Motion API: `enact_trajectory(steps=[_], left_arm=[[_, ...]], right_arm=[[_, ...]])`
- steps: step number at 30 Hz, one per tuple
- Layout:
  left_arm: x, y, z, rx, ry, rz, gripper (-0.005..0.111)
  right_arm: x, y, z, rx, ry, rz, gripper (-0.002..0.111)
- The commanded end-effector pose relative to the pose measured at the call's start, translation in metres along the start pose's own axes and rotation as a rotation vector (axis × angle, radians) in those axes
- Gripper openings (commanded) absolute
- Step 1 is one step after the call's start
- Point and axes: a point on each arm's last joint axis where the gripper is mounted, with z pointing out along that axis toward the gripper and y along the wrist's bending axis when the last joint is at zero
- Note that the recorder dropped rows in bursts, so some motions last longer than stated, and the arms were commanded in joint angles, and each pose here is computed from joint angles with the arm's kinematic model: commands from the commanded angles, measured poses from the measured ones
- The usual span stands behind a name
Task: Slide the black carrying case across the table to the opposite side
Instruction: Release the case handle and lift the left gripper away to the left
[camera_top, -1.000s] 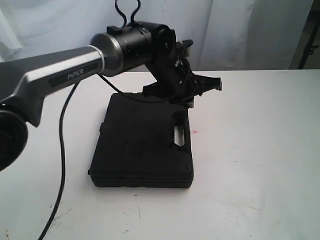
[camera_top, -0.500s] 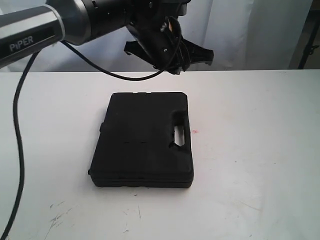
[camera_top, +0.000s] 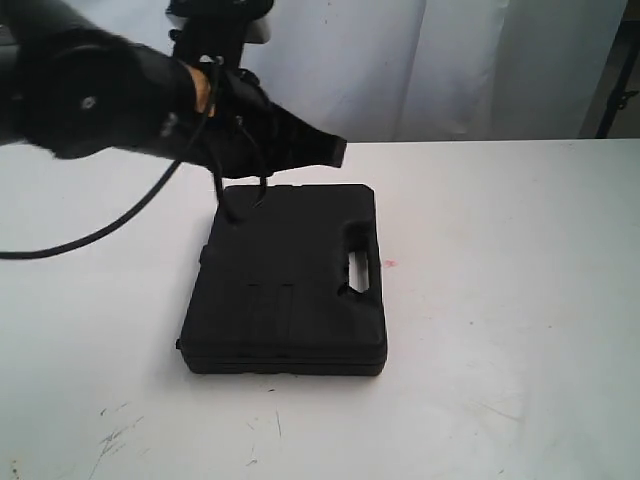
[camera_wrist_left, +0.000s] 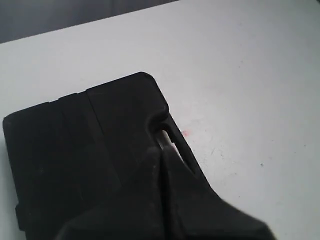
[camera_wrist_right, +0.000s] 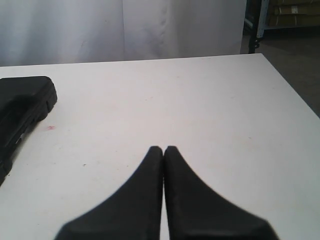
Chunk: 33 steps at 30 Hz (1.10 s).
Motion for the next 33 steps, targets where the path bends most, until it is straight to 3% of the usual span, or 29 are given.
enact_trajectory(steps=[1,4,12,19,21,30,33], left_arm=[[0.024,0.005,-0.042,0.051,-0.104,-0.028,0.0],[0.048,0.013,-0.07,0.053,-0.113,-0.028,0.0],[0.085,0.025,-0.11,0.045,-0.131,-0.005,0.0],[0.086,0.027,-0.132,0.057,-0.204,0.001,0.0],[0.084,0.029,-0.136,0.03,-0.231,0.069,0.0],[0.095,0.037,-0.135,-0.049,-0.118,0.107,0.0],[0.103,0.046,-0.138,-0.074,-0.138,0.088,0.0]], right_arm=[[0.001,-0.001,0.0,0.012,-0.003,-0.012,0.0],[0.001,-0.001,0.0,0.012,-0.003,-0.012,0.0],[0.001,-0.001,0.0,0.012,-0.003,-0.012,0.0],[0.001,-0.001,0.0,0.012,-0.003,-0.012,0.0],[0.001,-0.001,0.0,0.012,-0.003,-0.012,0.0],[0.001,-0.001,0.0,0.012,-0.003,-0.012,0.0],[0.001,-0.001,0.0,0.012,-0.003,-0.012,0.0]])
